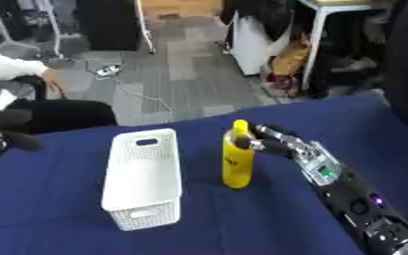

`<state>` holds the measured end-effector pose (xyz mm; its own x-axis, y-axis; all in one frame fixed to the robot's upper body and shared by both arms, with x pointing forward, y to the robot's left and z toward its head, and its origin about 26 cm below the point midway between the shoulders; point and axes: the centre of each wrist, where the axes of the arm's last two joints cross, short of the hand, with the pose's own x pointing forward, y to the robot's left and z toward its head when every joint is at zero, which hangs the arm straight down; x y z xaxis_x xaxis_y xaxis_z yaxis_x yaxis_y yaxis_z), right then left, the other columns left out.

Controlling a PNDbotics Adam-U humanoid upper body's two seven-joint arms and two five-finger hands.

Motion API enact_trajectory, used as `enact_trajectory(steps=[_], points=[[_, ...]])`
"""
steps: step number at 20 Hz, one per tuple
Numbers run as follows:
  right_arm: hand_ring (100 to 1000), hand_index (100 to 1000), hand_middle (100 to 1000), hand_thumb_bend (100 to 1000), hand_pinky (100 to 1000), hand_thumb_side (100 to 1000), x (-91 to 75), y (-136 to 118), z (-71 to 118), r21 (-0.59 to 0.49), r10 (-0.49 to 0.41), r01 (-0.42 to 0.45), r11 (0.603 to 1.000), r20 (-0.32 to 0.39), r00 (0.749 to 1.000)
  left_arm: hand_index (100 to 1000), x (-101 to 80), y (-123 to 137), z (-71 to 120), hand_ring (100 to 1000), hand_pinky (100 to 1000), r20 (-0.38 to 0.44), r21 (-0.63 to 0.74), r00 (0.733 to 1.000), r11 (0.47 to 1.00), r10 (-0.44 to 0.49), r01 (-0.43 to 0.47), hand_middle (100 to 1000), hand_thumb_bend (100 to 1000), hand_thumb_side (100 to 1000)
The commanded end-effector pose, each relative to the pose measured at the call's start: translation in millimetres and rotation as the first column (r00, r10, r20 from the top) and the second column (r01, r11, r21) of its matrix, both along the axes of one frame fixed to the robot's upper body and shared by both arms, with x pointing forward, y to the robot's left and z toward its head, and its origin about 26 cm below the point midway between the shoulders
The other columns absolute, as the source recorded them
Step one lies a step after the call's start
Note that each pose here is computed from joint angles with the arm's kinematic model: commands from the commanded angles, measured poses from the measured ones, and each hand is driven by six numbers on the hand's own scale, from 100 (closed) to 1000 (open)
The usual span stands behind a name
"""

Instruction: Pick up objects on the table and place them in the box.

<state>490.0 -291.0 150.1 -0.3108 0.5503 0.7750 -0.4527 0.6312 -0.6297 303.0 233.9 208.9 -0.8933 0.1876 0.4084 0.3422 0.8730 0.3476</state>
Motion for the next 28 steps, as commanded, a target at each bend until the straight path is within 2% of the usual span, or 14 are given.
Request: enact_trajectory(steps=[1,12,13,14,23,27,28], points=[[848,866,926,1000,1000,776,4.7,1,18.6,0.021,0.001,-0.001,1.000,0.016,1.000,870,-1.3,-2,8.4,793,664,0.031,0.000,0.999,1.000,-0.015,0.015,908,267,749],[866,876,944,1000,1000,715,5.1,11,8.5,-0.009,0.026,-0.026,1.000,-0.025,0.999,870,-0.9,-3,10.3,794,666,0.036,-0.003,0.999,1.000,-0.022,0.022,908,268,748],[866,876,943,1000,1000,740,5.0,12,8.1,-0.017,0.027,-0.027,0.999,-0.022,0.999,870,-0.8,-3,10.4,794,666,0.036,-0.004,0.999,1.000,-0.022,0.022,908,268,748],[867,877,945,1000,1000,709,4.9,13,7.8,-0.026,0.028,-0.028,0.999,-0.019,0.999,870,-0.8,-3,10.5,794,666,0.036,-0.004,0.999,1.000,-0.022,0.022,908,268,748],[852,874,931,986,1000,676,4.7,18,4.4,-0.087,-0.011,0.015,0.996,0.040,0.999,871,-0.7,-3,11.2,794,666,0.038,-0.005,0.999,1.000,-0.024,0.024,908,268,748],[787,847,889,951,999,647,4.4,20,1.1,-0.085,-0.053,0.060,0.995,0.077,0.996,870,-0.5,-3,11.7,795,667,0.040,-0.006,0.999,1.000,-0.025,0.026,908,269,747],[773,838,880,943,970,642,4.3,21,-0.2,-0.080,-0.067,0.074,0.994,0.088,0.994,871,-0.5,-3,11.9,795,667,0.040,-0.007,0.999,1.000,-0.026,0.026,908,269,746]])
